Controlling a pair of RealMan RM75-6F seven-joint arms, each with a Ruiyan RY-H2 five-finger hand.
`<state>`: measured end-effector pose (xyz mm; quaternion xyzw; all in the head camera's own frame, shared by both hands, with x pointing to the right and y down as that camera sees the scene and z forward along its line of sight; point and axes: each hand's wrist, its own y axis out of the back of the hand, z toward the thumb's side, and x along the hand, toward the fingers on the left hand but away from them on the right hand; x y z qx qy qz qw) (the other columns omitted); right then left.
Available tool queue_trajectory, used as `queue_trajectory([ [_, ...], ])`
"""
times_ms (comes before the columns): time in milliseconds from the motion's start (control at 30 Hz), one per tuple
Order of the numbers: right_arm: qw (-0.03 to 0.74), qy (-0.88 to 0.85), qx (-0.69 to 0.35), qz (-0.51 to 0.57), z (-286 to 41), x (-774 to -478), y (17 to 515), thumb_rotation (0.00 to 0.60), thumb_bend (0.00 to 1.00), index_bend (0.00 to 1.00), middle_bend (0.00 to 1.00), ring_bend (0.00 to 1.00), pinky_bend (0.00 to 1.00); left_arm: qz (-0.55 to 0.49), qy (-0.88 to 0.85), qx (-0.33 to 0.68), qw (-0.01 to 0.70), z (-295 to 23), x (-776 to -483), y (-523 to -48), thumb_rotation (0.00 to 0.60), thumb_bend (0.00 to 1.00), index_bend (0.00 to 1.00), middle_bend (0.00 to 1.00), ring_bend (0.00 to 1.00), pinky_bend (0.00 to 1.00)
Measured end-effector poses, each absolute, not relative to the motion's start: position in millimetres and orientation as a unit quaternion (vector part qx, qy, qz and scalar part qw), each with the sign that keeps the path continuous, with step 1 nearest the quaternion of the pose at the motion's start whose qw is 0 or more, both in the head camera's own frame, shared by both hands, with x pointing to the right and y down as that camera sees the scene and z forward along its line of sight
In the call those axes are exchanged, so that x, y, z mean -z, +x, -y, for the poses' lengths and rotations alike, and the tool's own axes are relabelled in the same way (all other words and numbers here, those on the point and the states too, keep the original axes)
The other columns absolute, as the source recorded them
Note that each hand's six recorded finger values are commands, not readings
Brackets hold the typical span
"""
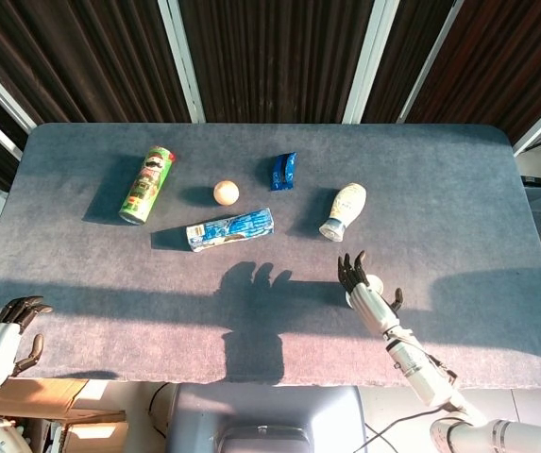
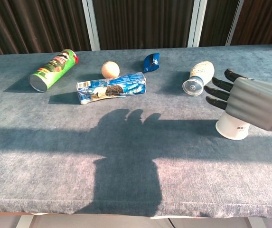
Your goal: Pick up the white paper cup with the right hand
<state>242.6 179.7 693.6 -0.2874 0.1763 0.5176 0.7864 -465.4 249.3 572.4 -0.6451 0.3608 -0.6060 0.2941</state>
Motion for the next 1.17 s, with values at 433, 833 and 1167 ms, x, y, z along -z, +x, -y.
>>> queue_trajectory([
  [433, 0.654, -0.502, -0.565, 0.035, -159, -616, 248, 0.600, 0.24, 0.00, 0.06, 0.05, 0.25, -0.358, -0.644, 0.608, 0.295, -250, -574, -465, 0.600, 0.55, 0.29, 0.17, 0.14, 0.39],
  [833, 0.511, -0.628, -0.519, 0.273, -152, -569, 315, 0.600, 0.26, 0.01, 0.06, 0.05, 0.19, -0.354, -0.643, 0.612, 0.296, -249, -577, -465, 0.600, 0.55, 0.29, 0.17, 0.14, 0.39],
  [1167, 0.448, -0.648, -0.539, 0.299, -167, -580, 349, 0.600, 0.28, 0.01, 0.06, 0.05, 0.19, -0.356, -0.640, 0.610, 0.302, -250, -574, -464, 0.600, 0.55, 0.28, 0.17, 0.14, 0.39],
])
